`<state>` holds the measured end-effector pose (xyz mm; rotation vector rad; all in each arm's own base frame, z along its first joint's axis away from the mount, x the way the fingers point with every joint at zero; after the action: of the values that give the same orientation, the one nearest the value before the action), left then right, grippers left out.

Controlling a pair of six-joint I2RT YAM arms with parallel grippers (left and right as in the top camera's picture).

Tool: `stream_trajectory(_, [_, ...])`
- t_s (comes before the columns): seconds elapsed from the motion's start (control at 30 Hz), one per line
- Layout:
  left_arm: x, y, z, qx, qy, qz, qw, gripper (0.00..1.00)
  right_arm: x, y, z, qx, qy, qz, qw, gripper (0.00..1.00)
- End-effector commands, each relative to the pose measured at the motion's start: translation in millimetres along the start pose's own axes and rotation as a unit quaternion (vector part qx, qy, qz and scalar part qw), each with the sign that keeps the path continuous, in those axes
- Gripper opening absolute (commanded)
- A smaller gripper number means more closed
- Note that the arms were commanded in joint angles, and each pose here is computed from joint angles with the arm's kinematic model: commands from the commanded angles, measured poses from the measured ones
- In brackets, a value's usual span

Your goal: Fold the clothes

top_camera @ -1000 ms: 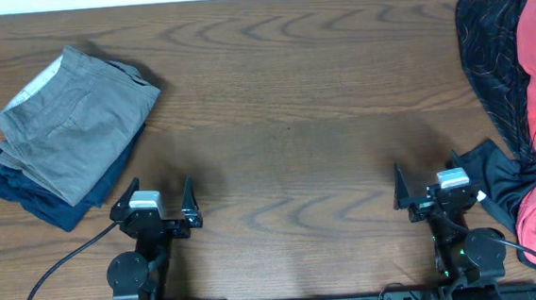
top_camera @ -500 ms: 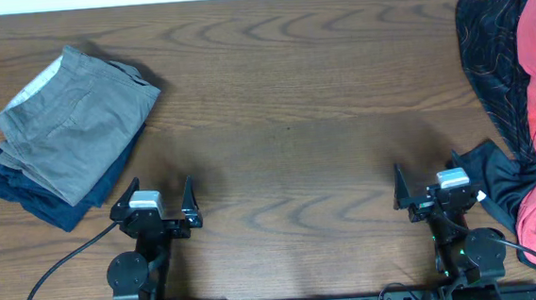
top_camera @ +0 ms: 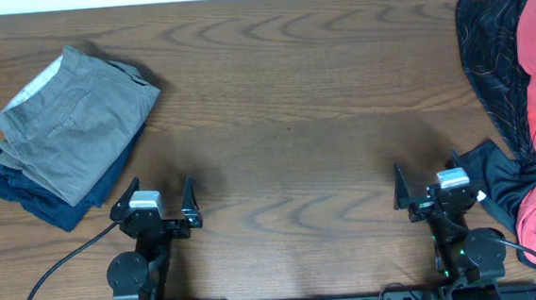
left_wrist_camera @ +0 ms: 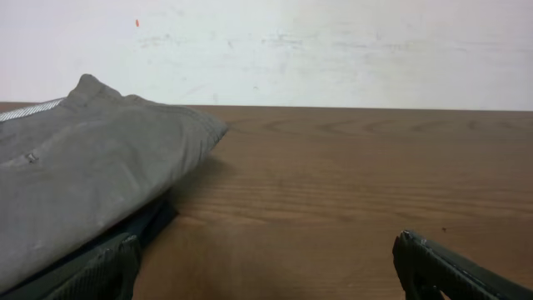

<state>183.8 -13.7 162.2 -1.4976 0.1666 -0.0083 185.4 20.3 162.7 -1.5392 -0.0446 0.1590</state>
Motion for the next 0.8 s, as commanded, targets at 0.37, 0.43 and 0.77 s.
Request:
stream_trajectory(0.37, [2.0, 13.3, 0.5, 0.003, -0.003, 0.017, 1.0, 0.98, -0.1, 0.8, 3.8, 0.002, -0.011, 0.0, 1.0, 0.99])
stream_trajectory(0.43, [2.0, 13.4, 0.5, 0.003, -0.003, 0.017, 1.0, 0.98, -0.1, 0.7, 4.2, 0.016, -0.013, 0.0, 1.0, 0.99])
stream_trajectory(0.77, [-1.6, 9.4, -0.6, -0.06, 0.001, 0.037, 0.998, 0.98, -1.2, 2.8, 3.3, 0.083, -0.006, 0.026, 0.996, 0.99])
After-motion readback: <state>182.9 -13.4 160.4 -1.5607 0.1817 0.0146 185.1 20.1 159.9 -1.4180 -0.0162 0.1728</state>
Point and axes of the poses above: each gripper's point midway between its finger pads, its own x axis out along the fingers, its own z axis along the line the jaws close on, y = z × x, the point moved 6 cm from there along -x, back along the fingers, and after that the axes turned 8 degrees about x, right-handed, at the moved point
